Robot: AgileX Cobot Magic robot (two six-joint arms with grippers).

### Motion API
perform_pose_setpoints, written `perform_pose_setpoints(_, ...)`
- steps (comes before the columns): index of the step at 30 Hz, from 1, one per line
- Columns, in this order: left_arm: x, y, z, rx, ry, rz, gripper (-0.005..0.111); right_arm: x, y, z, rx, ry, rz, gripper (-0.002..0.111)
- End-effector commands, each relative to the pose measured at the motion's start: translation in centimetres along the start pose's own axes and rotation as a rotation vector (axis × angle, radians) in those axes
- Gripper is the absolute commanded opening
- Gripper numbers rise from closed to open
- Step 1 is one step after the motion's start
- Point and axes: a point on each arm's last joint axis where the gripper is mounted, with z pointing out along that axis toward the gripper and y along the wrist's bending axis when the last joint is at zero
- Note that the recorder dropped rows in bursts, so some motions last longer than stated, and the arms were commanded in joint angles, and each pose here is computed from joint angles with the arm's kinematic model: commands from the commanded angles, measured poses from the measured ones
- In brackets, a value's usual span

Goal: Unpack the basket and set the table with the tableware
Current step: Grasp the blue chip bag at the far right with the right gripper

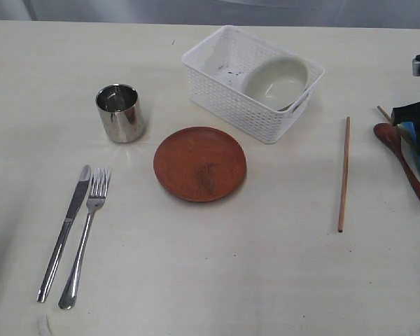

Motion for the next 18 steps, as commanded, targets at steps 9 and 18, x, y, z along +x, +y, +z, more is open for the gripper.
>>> perform_pose_setpoints(9, -0.01, -0.04, 0.01, 0.006, -0.008, -0.004, 0.0, 0.22, -0.05, 0.36, 0.034, 0.028, -0.044, 0.001)
perform_pose_setpoints(18, -0.01, -0.04, 0.01, 0.006, -0.008, -0.004, 0.0, 0.23, -0.31, -0.6, 0.037, -0.002, -0.039, -0.001)
